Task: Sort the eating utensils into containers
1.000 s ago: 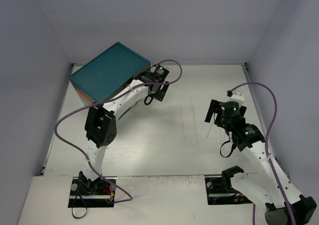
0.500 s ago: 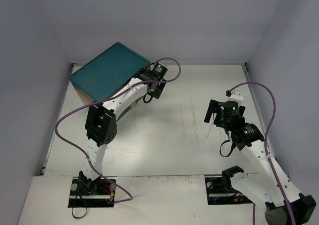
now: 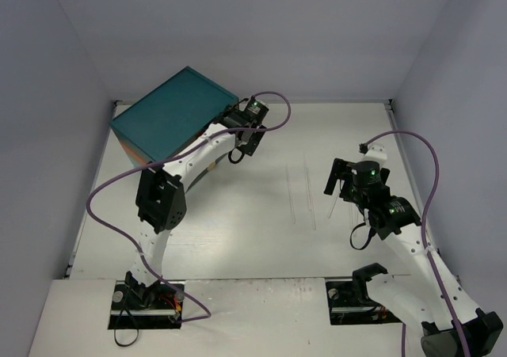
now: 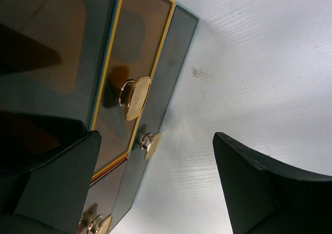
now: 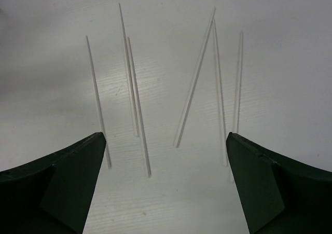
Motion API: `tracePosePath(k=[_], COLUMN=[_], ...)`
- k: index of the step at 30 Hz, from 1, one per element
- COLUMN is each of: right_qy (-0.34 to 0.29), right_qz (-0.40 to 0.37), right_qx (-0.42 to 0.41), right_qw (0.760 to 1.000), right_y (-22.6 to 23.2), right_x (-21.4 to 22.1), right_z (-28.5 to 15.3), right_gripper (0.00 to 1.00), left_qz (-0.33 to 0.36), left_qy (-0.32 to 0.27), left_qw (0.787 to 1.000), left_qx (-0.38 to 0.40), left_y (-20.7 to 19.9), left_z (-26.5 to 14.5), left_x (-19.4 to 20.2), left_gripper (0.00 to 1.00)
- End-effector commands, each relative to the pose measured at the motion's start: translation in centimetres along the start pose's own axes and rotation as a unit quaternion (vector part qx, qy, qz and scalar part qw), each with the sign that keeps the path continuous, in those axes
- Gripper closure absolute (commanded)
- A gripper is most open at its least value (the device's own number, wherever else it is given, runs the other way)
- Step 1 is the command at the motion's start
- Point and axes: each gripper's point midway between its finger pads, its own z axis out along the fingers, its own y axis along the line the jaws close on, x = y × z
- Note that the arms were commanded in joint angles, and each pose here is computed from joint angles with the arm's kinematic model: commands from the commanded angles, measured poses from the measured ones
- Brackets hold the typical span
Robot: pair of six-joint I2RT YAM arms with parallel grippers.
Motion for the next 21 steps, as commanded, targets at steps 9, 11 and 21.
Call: tracePosePath(k=[9,11,21], right_qy=[-0.005,-0.002,0.001], right_qz=[0.007,0.006,0.008], right_qx=[-0.011,-0.013,-0.018], right_qw=[1.0,1.0,1.0], right_y=[0.6,0.7,0.9], right_x=[-0.6,-0.6,-0.4], right_z=[0.2,0.3,0.3], right_gripper=[0.0,0.0,0.0], left_qz=[-0.011,0.008,0.025], left_qy=[-0.143,-0.13,-0.067], left_qw=[0.99,0.991,0.996], left_qx=[0.014,0.021,0.059], left_y=[5.7,5.8,5.5], left_z=[-14.4,-13.9,-11.0], left_x=[-6.2,-5.3,-1.4], left_gripper=[0.12,0.12,0.12])
